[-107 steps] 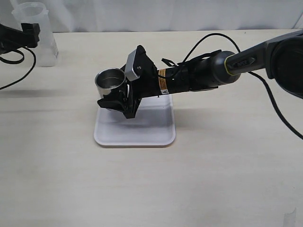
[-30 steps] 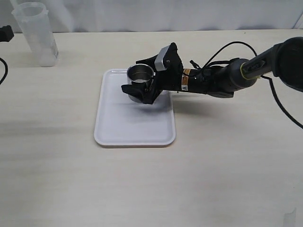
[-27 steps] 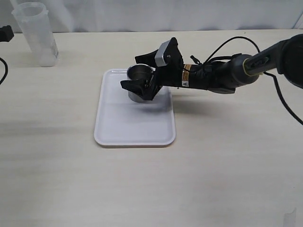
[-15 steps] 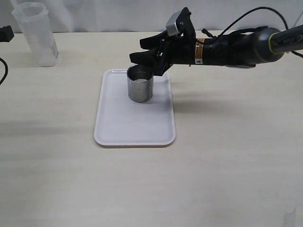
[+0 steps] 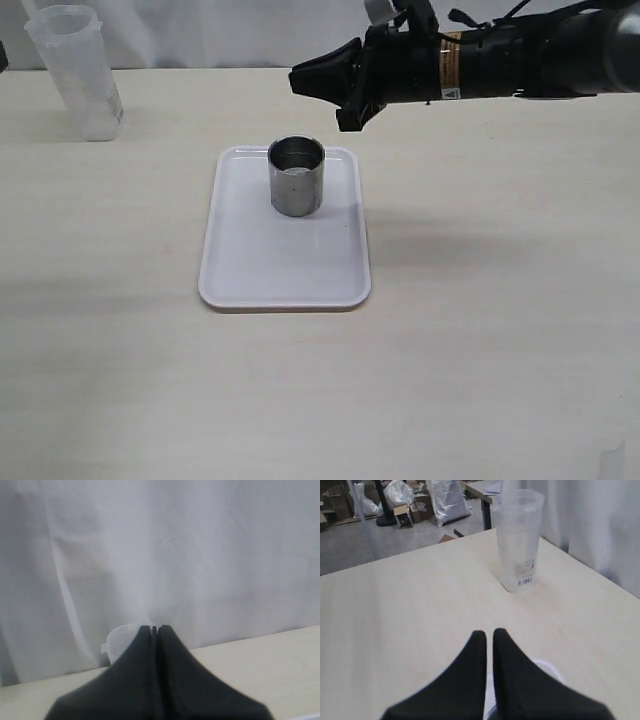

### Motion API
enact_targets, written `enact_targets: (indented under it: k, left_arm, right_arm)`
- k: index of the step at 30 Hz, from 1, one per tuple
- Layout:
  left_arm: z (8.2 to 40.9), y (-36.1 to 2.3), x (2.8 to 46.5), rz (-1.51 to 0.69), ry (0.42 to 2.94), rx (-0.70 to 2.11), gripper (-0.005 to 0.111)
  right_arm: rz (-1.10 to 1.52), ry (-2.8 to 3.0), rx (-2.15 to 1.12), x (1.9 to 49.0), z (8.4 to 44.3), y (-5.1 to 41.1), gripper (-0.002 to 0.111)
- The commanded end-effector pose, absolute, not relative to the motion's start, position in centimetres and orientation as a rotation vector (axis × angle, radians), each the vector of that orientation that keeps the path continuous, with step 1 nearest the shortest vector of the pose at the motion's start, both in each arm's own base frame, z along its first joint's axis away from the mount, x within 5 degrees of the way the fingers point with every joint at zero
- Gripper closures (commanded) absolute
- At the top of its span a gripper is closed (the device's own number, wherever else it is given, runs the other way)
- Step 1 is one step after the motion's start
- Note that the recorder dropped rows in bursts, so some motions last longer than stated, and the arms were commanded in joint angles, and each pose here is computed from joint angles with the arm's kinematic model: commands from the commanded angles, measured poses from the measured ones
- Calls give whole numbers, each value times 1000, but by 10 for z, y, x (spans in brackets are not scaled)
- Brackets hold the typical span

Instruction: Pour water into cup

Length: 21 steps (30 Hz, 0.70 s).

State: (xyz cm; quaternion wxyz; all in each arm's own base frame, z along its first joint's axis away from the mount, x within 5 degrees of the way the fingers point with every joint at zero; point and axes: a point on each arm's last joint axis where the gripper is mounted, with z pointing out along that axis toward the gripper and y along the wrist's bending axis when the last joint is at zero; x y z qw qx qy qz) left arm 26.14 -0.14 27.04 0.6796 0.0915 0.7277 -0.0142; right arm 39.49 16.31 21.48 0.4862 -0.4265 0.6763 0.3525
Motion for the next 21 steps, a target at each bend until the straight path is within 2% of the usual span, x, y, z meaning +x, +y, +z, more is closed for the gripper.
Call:
enact_targets:
  k: [1, 10, 16, 21]
  left_arm:
    - [284, 2, 244, 6, 1670, 175, 107]
    - [310, 8, 204, 45, 1709, 53, 107]
    - [322, 4, 154, -13, 1549, -1, 107]
    - [331, 4, 133, -26, 1492, -39, 107]
  right_arm:
    - [782, 1636, -961, 378, 240, 153, 104]
    - [578, 1623, -784, 315, 300, 124, 104]
    - [542, 1496, -741, 251, 334, 108, 104]
    - [526, 1441, -740, 231, 347, 103, 104]
